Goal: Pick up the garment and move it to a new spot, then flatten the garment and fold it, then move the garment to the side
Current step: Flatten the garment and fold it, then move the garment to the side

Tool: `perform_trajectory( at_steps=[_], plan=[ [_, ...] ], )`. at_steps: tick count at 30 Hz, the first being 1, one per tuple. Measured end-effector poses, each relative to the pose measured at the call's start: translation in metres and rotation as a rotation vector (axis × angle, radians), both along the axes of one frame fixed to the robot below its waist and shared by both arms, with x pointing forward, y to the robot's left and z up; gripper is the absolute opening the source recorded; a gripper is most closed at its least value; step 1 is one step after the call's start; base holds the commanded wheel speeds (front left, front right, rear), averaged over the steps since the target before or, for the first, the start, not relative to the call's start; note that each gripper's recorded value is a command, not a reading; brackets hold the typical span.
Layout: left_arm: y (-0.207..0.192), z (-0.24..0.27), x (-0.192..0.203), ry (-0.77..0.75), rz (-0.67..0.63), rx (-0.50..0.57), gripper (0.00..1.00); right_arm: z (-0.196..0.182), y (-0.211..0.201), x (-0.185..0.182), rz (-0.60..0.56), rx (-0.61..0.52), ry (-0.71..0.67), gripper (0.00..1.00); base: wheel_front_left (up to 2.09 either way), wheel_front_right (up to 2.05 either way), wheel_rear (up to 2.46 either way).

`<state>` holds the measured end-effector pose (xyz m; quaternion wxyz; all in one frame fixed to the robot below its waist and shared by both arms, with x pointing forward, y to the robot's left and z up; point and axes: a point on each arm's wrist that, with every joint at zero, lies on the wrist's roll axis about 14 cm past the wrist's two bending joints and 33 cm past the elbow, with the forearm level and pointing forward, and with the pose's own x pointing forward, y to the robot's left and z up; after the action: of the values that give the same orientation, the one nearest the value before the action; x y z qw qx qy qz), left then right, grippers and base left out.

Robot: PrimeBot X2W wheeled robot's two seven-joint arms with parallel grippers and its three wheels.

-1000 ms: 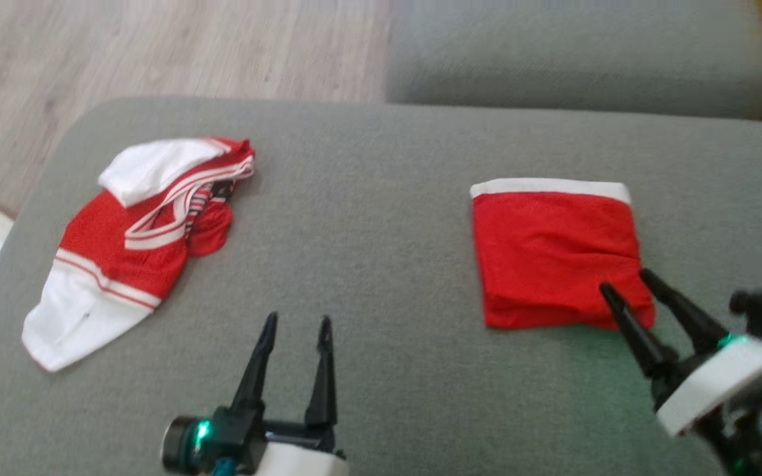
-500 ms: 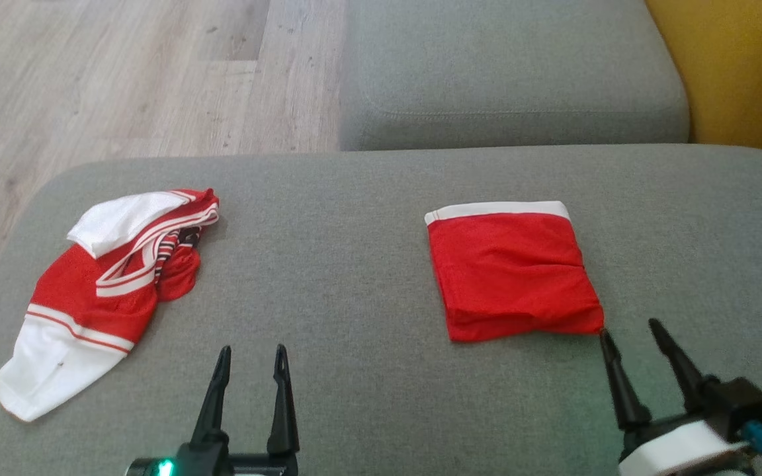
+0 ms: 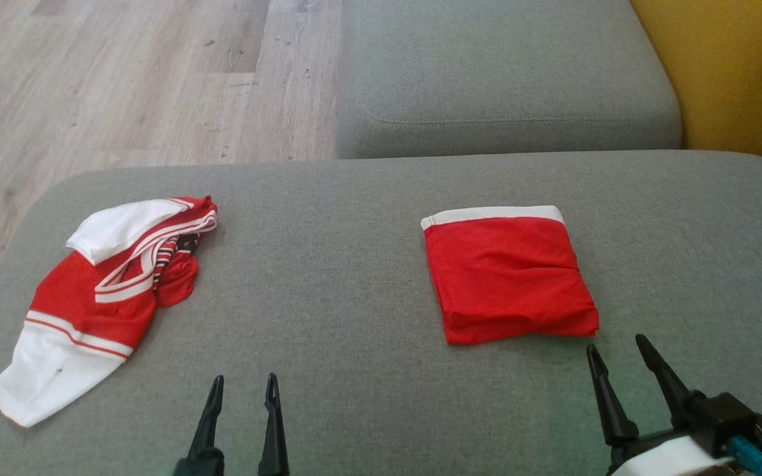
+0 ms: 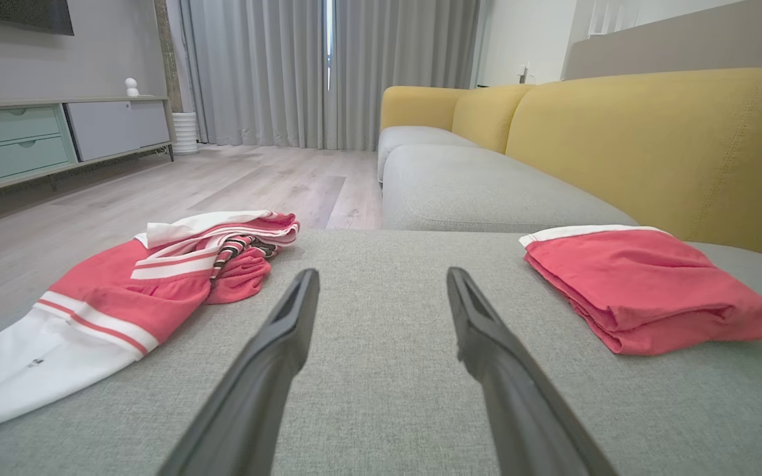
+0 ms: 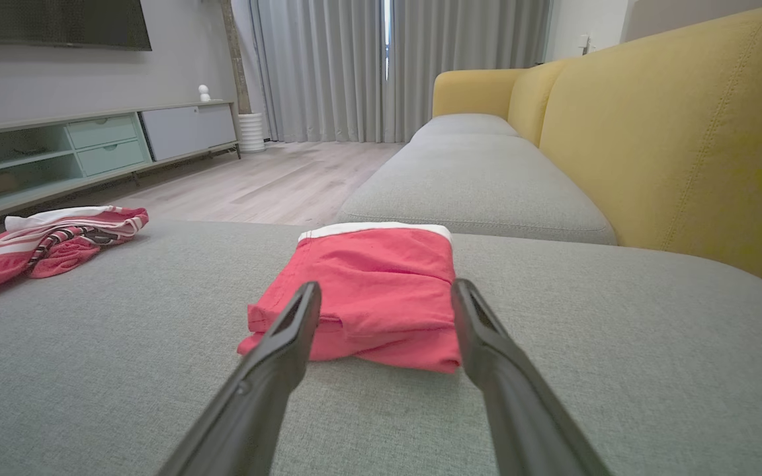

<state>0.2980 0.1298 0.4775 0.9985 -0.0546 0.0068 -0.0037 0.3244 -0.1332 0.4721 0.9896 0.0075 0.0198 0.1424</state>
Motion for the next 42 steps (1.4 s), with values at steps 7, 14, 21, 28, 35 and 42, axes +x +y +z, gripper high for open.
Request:
perform_trajectory(
  at_steps=[7,14,21,28,35,42],
  plan=[
    [-0.001,-0.003,0.0,0.01,-0.006,0.004,1.0,0.001,-0.001,-0.001,-0.017,0.015,-0.003,1.0,0.0,0.0,0.0],
    [-0.003,-0.002,0.0,0.004,-0.019,0.005,1.0,0.005,-0.004,-0.003,-0.03,0.016,-0.017,1.0,0.0,0.0,0.0],
    [-0.004,-0.003,0.0,0.007,-0.023,0.006,1.0,0.005,-0.002,-0.004,-0.023,0.014,-0.016,1.0,0.0,0.0,0.0],
    [-0.006,-0.009,0.002,0.029,-0.029,0.006,1.0,-0.003,0.0,-0.003,-0.014,0.011,0.008,1.0,0.0,0.0,0.0],
    [-0.013,-0.02,0.009,0.074,-0.051,0.005,1.0,-0.016,-0.003,0.016,-0.012,0.056,0.073,1.0,0.0,0.0,0.0],
    [-0.026,-0.018,0.038,0.07,-0.092,0.009,1.0,-0.019,-0.014,0.084,0.016,0.067,0.16,1.0,0.0,0.0,0.0]
  ],
)
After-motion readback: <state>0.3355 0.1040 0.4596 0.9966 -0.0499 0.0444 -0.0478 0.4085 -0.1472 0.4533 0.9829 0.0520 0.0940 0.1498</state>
